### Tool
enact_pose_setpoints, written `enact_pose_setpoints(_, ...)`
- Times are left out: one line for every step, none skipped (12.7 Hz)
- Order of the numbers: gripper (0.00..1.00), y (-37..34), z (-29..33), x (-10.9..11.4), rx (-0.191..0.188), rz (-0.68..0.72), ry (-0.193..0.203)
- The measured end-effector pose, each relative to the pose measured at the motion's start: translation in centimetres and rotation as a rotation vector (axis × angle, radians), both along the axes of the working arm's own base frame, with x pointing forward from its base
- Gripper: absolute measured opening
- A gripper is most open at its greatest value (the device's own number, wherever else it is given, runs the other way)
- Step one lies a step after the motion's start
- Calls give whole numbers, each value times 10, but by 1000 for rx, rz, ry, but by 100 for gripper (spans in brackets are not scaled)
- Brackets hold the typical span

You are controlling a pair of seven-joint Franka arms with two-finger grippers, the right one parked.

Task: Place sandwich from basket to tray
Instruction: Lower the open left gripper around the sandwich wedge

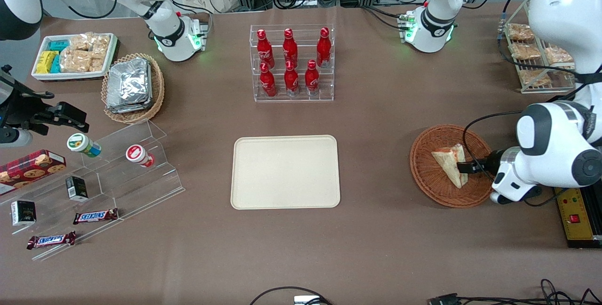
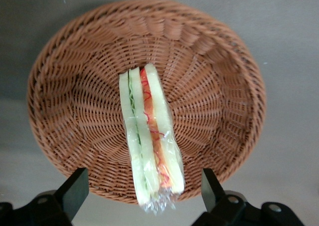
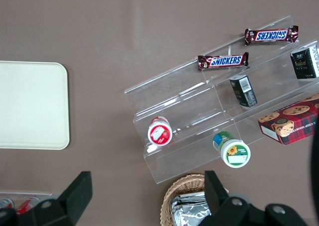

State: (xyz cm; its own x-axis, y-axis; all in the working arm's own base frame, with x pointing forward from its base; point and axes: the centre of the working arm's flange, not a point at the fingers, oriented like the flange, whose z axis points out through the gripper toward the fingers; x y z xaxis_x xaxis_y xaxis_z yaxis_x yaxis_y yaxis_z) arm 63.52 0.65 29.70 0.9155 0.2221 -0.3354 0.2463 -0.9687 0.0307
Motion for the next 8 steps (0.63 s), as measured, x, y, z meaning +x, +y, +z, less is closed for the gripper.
enact_pose_setpoints(100, 1, -12, -2, 7, 23, 7)
enact_pose_setpoints(100, 2, -25, -3, 12, 41, 18)
enact_pose_setpoints(100, 2, -41, -4, 16, 54, 29)
enact_pose_setpoints(100, 2, -54, -5, 18, 60, 32)
enact_pose_setpoints(100, 2, -67, -7, 19, 65, 34)
enact_pose_setpoints(100, 2, -77, -10, 20, 68, 36)
enact_pose_setpoints(100, 2, -85, -13, 20, 70, 41)
enact_pose_setpoints(90, 1, -90, -15, 19, 71, 46)
